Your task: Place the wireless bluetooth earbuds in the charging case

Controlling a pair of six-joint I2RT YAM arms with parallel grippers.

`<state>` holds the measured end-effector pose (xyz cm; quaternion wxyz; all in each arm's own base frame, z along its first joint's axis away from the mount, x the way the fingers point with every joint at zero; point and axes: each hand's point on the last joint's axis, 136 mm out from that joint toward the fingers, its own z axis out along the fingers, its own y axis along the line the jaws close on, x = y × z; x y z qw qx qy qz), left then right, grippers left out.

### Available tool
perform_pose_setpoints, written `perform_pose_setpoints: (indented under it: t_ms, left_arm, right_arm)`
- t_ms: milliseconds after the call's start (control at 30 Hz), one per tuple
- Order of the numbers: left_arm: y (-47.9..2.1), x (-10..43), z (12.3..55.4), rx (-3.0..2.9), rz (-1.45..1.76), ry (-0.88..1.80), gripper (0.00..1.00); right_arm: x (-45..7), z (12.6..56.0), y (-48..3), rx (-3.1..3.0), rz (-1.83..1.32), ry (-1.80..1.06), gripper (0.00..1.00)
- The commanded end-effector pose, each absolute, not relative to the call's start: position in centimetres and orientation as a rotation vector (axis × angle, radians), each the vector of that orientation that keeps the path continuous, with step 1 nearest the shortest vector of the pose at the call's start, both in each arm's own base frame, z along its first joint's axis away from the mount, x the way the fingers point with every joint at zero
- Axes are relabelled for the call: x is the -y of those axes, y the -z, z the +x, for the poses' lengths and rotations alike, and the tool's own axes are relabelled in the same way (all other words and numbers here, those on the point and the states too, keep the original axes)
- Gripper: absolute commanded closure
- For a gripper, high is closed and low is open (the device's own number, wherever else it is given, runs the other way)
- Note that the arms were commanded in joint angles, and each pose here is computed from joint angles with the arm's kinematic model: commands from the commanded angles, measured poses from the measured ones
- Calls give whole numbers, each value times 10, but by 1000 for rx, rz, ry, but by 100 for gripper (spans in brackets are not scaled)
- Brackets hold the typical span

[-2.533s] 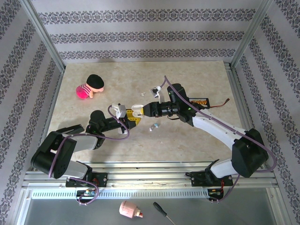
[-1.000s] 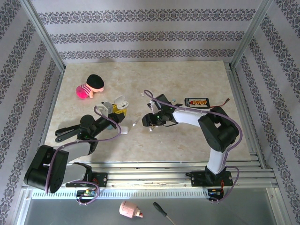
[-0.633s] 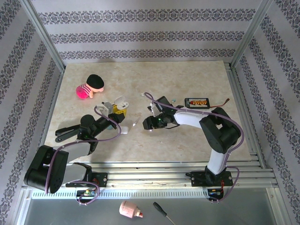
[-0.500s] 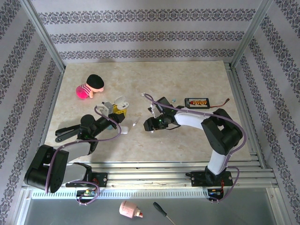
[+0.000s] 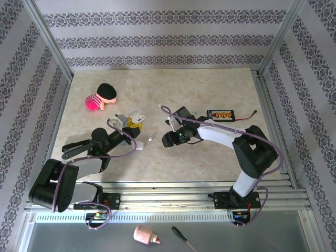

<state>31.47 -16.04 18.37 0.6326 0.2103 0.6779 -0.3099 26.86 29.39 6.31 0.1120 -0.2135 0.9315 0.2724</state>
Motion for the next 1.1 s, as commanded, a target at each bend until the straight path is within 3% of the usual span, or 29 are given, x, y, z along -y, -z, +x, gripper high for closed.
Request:
perform_pose_setpoints:
  t_ms: [0, 333, 800, 1067]
  left_arm:
    - [-197, 152, 317, -1486, 453, 667, 73]
    - [-195, 131, 325, -1505, 377, 548, 72]
    - [-197, 121, 323, -1500, 341, 536, 72]
    - [-198, 122, 324, -1501, 346, 542, 72]
  right_arm:
    - [-306, 278, -62, -2712, -730, -769, 40]
    - [-309, 273, -37, -2858, -751, -577, 33]
    - [-295, 254, -20, -2933, -714, -556, 29]
    - [-296, 242, -34, -2931, -685, -639, 36]
